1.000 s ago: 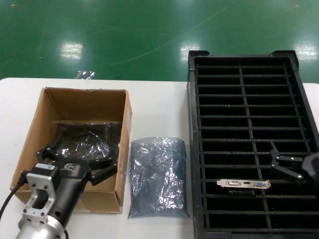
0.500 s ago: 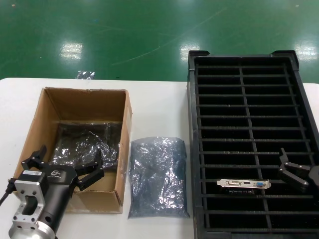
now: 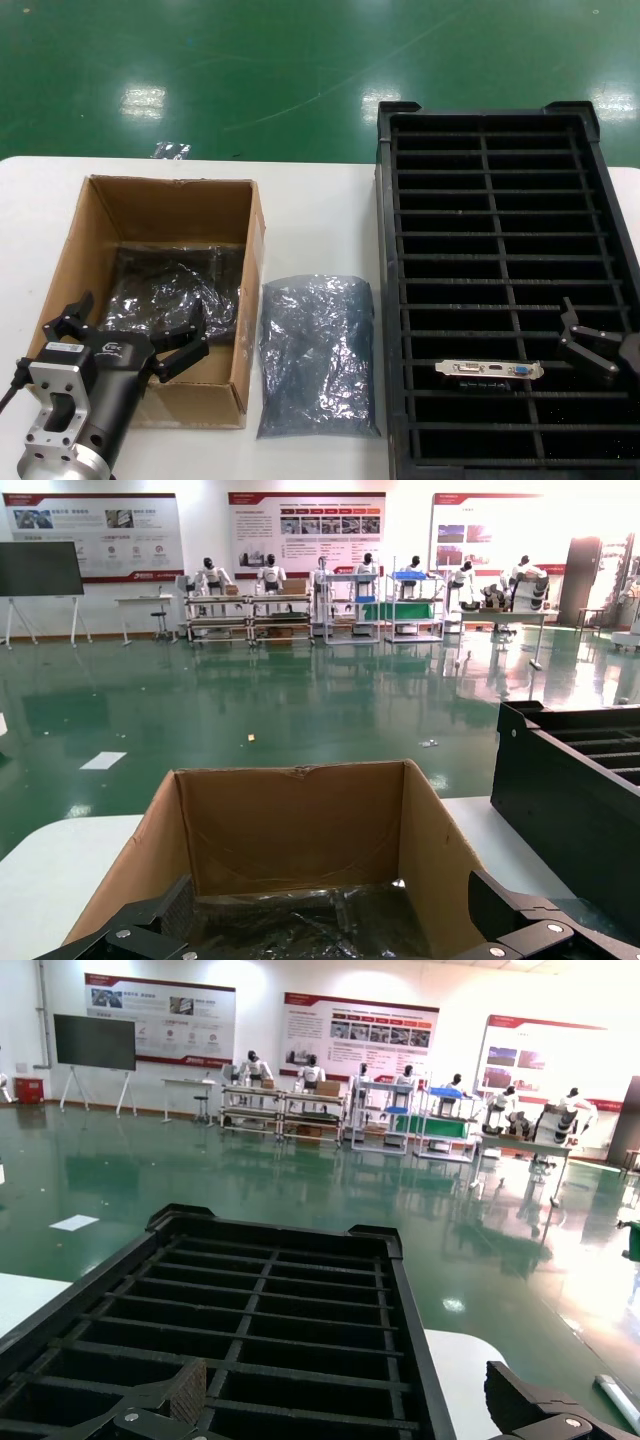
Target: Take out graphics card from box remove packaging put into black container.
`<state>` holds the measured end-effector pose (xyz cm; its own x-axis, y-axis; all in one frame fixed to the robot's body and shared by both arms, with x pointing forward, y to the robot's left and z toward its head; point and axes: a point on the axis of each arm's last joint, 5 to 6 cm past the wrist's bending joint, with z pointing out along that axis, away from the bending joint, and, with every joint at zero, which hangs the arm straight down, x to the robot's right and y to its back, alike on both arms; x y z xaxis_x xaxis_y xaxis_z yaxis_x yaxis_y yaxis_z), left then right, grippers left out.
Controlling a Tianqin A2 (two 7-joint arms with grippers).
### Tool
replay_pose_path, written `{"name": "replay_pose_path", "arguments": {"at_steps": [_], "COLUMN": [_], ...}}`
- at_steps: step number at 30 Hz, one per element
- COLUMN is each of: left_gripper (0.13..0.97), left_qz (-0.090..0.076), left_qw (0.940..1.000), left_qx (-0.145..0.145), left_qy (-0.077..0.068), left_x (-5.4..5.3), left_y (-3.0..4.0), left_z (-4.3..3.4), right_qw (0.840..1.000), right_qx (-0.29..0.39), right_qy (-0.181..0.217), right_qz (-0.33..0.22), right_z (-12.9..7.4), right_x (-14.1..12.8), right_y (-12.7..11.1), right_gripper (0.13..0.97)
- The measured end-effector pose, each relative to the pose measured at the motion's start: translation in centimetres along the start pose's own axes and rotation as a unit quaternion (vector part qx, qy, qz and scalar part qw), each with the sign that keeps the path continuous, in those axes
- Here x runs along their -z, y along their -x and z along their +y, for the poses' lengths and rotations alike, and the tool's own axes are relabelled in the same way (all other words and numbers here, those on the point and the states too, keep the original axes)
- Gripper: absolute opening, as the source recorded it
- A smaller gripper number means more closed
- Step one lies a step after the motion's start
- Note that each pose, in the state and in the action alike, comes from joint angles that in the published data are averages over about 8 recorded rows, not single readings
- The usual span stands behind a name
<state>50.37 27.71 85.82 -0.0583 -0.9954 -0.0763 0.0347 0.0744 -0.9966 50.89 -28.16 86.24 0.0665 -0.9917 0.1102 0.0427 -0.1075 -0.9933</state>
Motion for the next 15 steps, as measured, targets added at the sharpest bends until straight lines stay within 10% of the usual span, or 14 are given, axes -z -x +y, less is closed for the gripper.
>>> {"name": "replay_pose_path", "arguments": {"at_steps": [15], "left_gripper": [0.966], "left_qz": [0.0], "left_qw": [1.0], "left_qx": [0.0], "left_qy": [0.0], "left_x": [0.0], "left_y": [0.0], "left_z": [0.0], "right_qw": [1.0], "right_qx": [0.0], "right_qy": [0.0], "right_qz": [0.0], "right_z": [0.0], "right_x": [0.0], "right_y": [0.0], "right_gripper": [0.966]}}
